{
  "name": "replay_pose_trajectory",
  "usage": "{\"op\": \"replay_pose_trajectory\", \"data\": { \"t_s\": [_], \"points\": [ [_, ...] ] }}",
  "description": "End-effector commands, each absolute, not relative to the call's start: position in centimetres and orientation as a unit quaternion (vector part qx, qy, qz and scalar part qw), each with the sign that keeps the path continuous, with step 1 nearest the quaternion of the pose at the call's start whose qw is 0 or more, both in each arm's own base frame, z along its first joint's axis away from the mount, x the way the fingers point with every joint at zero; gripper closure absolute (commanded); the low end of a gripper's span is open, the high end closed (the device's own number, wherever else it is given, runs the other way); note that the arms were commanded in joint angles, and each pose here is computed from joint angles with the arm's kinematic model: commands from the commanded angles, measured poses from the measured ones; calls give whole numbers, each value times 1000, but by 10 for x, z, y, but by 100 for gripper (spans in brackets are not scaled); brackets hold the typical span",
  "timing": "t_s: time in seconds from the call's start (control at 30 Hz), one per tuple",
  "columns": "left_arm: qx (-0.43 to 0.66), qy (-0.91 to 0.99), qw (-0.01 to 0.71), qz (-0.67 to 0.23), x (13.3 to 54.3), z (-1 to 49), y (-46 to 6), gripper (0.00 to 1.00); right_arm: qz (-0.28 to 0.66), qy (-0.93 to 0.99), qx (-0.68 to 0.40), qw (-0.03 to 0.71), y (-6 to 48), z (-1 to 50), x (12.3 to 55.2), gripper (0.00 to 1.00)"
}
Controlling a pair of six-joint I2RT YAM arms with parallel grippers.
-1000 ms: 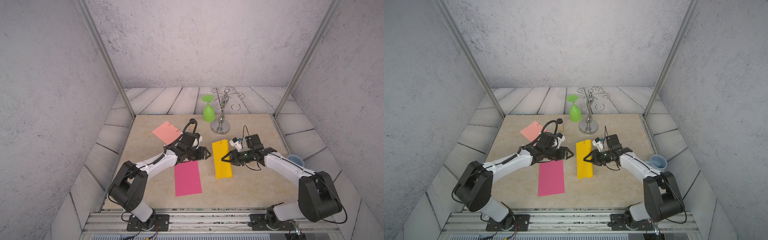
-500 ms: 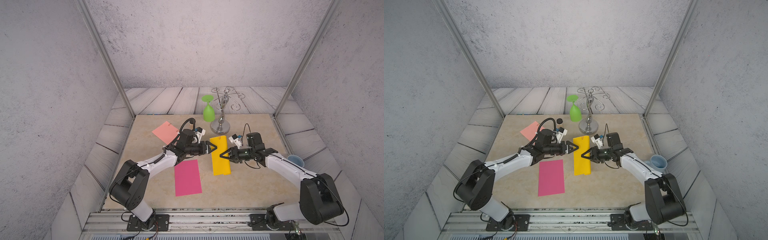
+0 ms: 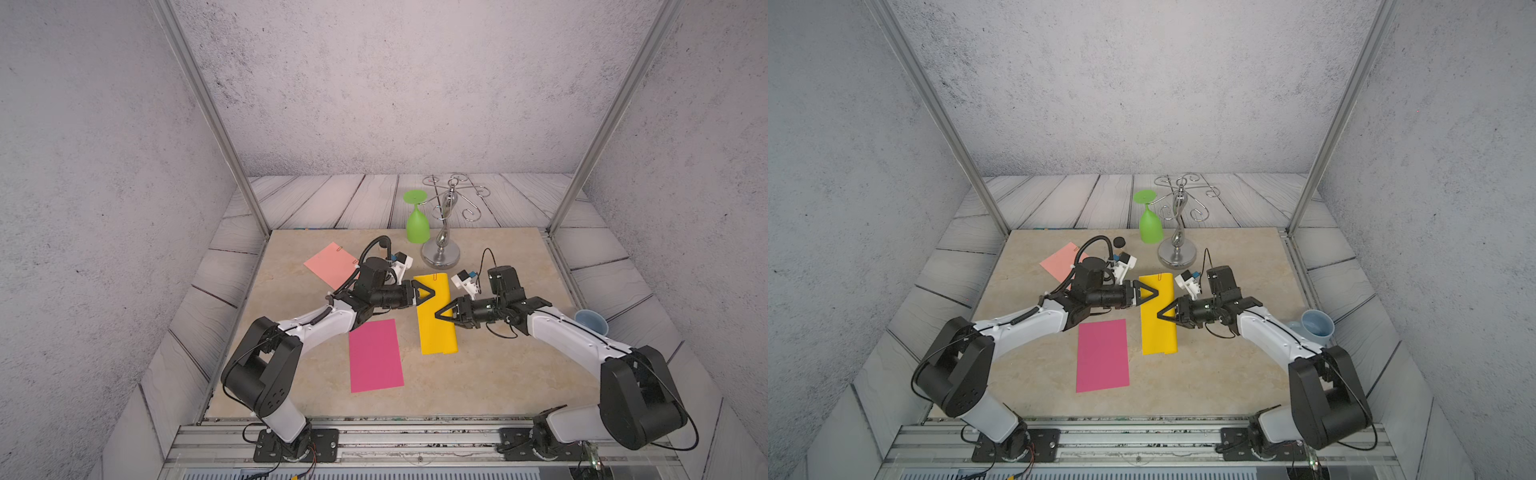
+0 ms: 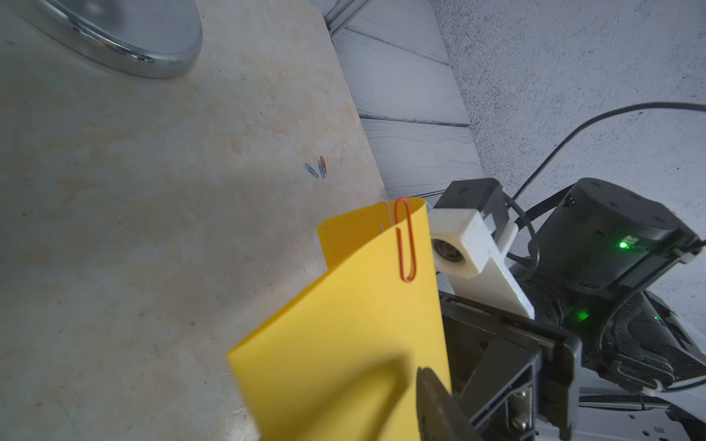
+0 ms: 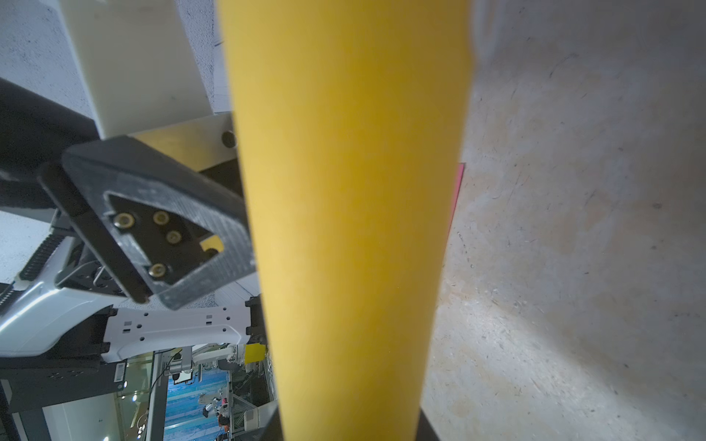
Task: Unclip the paperclips from the documents
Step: Pick up the document from the center of the board.
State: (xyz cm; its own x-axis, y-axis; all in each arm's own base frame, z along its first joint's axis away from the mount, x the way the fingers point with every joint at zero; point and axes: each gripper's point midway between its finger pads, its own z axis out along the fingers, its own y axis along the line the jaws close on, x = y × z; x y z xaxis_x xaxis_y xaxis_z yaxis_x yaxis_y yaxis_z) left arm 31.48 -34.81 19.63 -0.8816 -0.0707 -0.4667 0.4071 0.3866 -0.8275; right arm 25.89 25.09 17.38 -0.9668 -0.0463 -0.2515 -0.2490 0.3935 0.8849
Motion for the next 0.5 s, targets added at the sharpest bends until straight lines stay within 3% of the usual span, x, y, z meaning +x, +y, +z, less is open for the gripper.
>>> {"op": "replay_pose_trajectory", "data": {
  "t_s": [0.0, 0.47],
  "points": [
    [117, 789, 239, -554, 314, 214, -345, 61, 542, 831, -95, 78, 251, 165, 254, 66],
    [128, 770, 246, -575, 312, 224, -348, 74, 559, 817, -125, 63, 267, 175, 246, 66]
  ]
}}
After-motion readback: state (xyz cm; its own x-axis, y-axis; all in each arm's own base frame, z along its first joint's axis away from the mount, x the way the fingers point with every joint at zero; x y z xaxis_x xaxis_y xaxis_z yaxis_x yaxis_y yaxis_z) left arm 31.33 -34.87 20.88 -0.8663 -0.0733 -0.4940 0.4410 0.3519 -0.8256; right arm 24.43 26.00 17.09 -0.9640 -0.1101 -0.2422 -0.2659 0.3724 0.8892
